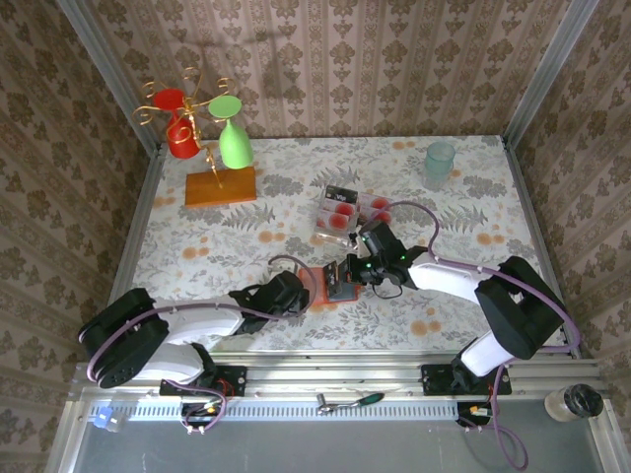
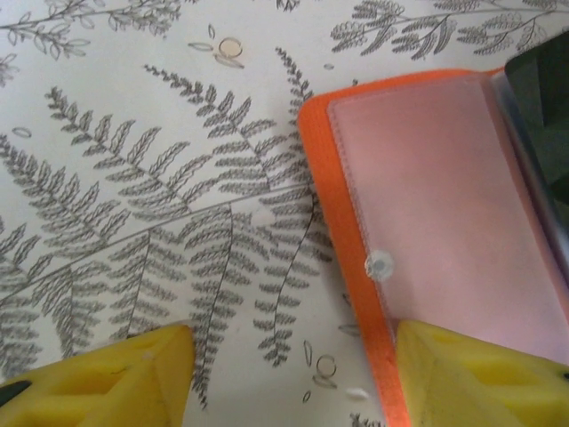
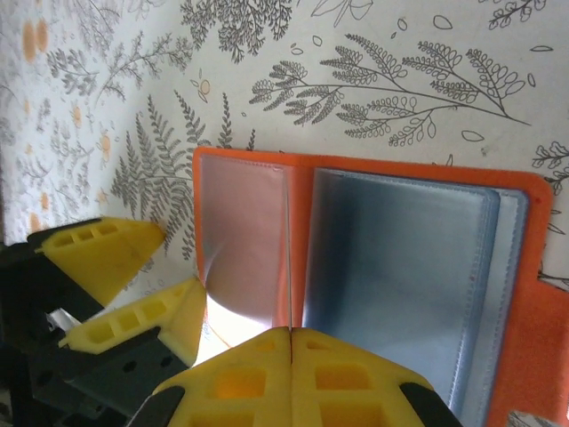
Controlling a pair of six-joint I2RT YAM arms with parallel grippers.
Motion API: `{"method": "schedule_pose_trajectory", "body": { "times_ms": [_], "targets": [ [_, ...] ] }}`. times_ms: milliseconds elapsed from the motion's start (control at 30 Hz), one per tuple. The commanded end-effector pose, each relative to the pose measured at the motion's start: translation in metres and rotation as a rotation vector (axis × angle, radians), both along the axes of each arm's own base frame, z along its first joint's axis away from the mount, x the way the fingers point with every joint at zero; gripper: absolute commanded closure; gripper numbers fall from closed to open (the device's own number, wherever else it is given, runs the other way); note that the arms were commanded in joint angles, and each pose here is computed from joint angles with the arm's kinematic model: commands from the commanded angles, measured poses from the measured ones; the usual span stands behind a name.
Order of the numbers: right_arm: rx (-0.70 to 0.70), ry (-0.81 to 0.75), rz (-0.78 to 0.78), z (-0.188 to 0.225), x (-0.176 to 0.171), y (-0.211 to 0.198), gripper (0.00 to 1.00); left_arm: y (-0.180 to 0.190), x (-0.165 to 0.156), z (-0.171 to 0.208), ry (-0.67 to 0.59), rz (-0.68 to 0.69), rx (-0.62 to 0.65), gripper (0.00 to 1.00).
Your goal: Put the credit cards into the card holder
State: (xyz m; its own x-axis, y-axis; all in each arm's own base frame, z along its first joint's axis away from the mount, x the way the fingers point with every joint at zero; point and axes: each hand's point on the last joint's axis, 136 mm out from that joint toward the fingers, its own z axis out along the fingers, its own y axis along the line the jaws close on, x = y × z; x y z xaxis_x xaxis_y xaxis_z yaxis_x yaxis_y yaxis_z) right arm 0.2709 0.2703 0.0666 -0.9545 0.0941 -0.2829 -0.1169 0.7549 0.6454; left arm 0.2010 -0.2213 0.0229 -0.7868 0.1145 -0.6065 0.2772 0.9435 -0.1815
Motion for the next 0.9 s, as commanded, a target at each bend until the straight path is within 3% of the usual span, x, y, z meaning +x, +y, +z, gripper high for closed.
{"method": "schedule_pose_trajectory", "body": {
  "times_ms": [0, 600, 867],
  "targets": [
    [0.141, -0.012, -0.051, 0.018, 0.012, 0.012, 1.0, 0.023, -0.013, -0.014, 0.052, 0.028, 0.084, 0.37],
    [0.129, 0.05, -0.073, -0.02, 0.004, 0.007, 1.0, -0.004, 0.011, 0.026, -0.019, -0.033, 0.073, 0.36],
    [0.164, 0.041, -0.07, -0.012, 0.005, 0.011, 1.0, -0.009, 0.016, 0.013, 0.003, -0.042, 0.106, 0.35]
  ]
}}
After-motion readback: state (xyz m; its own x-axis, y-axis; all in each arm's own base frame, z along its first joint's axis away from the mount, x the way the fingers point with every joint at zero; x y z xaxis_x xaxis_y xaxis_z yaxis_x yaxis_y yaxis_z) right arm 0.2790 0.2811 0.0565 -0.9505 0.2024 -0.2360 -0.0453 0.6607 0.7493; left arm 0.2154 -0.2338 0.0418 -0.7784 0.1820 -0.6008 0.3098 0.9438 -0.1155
